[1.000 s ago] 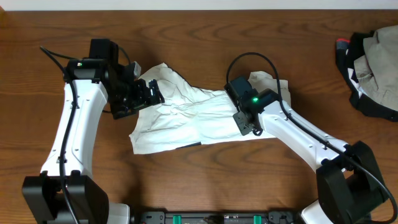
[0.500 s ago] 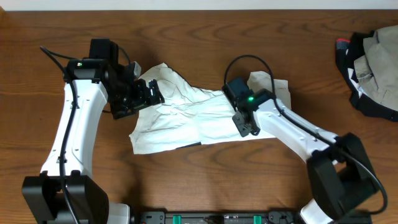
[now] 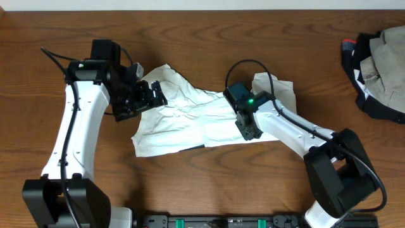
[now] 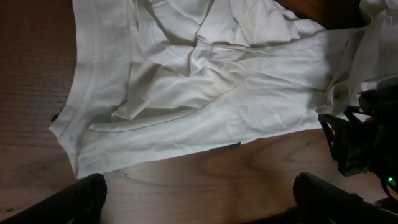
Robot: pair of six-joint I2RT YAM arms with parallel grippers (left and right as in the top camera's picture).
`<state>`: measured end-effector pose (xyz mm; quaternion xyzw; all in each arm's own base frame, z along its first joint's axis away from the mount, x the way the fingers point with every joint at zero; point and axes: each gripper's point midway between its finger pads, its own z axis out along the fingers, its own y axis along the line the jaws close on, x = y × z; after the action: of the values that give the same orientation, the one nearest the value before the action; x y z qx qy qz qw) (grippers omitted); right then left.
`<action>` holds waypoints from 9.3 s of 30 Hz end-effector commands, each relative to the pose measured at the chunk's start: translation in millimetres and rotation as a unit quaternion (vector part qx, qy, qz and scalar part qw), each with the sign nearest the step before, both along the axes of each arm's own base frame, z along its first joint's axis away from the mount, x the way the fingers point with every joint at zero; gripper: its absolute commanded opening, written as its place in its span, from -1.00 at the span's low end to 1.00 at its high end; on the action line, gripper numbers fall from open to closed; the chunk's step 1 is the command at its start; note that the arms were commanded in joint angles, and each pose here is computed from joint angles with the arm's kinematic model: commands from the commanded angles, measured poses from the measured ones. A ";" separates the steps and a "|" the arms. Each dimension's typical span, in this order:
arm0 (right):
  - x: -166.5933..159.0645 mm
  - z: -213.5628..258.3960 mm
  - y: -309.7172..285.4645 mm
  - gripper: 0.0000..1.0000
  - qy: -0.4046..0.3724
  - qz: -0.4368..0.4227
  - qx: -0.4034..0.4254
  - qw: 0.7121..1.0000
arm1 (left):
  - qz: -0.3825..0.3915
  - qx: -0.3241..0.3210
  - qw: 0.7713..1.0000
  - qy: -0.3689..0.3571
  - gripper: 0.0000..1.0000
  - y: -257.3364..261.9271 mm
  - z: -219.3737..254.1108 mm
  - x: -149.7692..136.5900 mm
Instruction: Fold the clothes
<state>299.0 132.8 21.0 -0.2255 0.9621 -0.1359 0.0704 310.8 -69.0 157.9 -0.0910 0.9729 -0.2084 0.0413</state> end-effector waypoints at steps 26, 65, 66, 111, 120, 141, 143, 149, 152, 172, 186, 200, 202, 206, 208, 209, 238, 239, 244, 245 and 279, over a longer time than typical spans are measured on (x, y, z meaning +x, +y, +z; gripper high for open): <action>-16.7 -4.7 -3.3 -0.98 0.029 0.009 -0.005 1.000 | -0.009 0.007 1.000 -0.011 0.96 2.2 4.4 0.5; -13.3 57.3 -33.1 -0.06 -0.026 -0.167 0.001 0.986 | -0.009 0.007 1.000 -0.016 0.96 2.0 4.8 3.1; -6.3 63.4 -31.7 -0.06 -0.033 -0.174 0.013 0.984 | -0.009 0.007 1.000 -0.016 0.96 2.0 4.8 3.2; 16.4 -46.5 -117.7 -0.97 0.068 -0.327 0.067 0.940 | -0.009 0.008 1.000 -0.017 0.96 2.2 3.9 3.3; 17.9 -45.1 -138.6 -0.94 0.081 -0.248 0.040 0.964 | -0.009 0.008 1.000 -0.024 0.96 2.2 4.4 6.5; 31.2 -22.3 -173.4 -0.92 0.049 -0.263 -0.033 0.963 | -0.009 0.008 0.999 -0.032 0.96 2.2 5.1 10.3; 36.4 -13.0 -172.1 -0.85 0.044 -0.267 -0.031 0.962 | -0.009 0.008 0.999 -0.032 0.96 2.2 5.1 10.2; 52.0 21.9 -158.8 -0.21 0.033 -0.283 0.011 0.958 | -0.008 0.008 0.999 -0.031 0.96 2.2 5.1 10.1; 57.8 42.8 -149.0 0.30 0.029 -0.282 0.043 0.958 | -0.009 0.008 0.999 -0.031 0.96 2.0 5.1 10.2; 45.0 82.0 -29.7 0.38 0.107 -0.175 0.298 0.933 | -0.003 0.053 0.999 0.006 0.96 16.9 -28.7 14.7; 44.1 84.0 28.6 0.88 0.093 -0.105 0.307 0.941 | -0.004 0.056 0.998 0.020 0.96 18.1 -45.4 21.1; 43.3 86.2 60.1 0.99 0.082 -0.093 0.317 0.940 | -0.003 0.060 0.998 0.019 0.96 19.3 -45.8 21.9; 48.4 86.0 51.0 0.98 0.069 -0.119 0.301 0.944 | -0.003 0.060 0.998 0.019 0.96 19.2 -45.8 21.9; 58.9 94.7 13.5 0.99 0.035 -0.164 0.257 0.952 | -0.003 0.060 0.998 0.019 0.96 19.3 -45.8 21.8; 60.7 101.9 -9.6 0.99 0.022 -0.179 0.234 0.955 | -0.003 0.060 0.998 0.019 0.96 19.3 -45.8 21.8; 61.5 105.7 -25.5 0.99 0.013 -0.193 0.218 0.956 | -0.003 0.060 0.998 0.019 0.96 19.2 -45.8 21.8; 54.4 67.5 -205.2 0.98 -0.021 -0.326 0.253 0.911 | -0.003 0.060 0.998 0.020 0.96 19.2 -45.8 21.1; 54.7 65.1 -205.4 0.98 -0.022 -0.326 0.253 0.910 | -0.003 0.060 0.998 0.020 0.96 19.2 -45.8 21.1; 58.2 55.5 -206.5 0.99 -0.035 -0.323 0.254 0.911 | -0.003 0.060 0.998 0.021 0.96 19.2 -45.8 21.0; 58.7 54.1 -206.6 0.99 -0.036 -0.323 0.254 0.911 | -0.003 0.060 0.998 0.021 0.96 19.2 -45.8 21.0; 59.2 19.1 -219.9 0.99 -0.073 -0.327 0.250 0.908 | 0.002 0.059 0.998 0.023 0.96 18.9 -45.8 20.6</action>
<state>358.9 -86.8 40.0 0.1436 0.9762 0.0768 0.1436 334.5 -52.2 117.6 -0.0977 0.9824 -0.1558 0.0325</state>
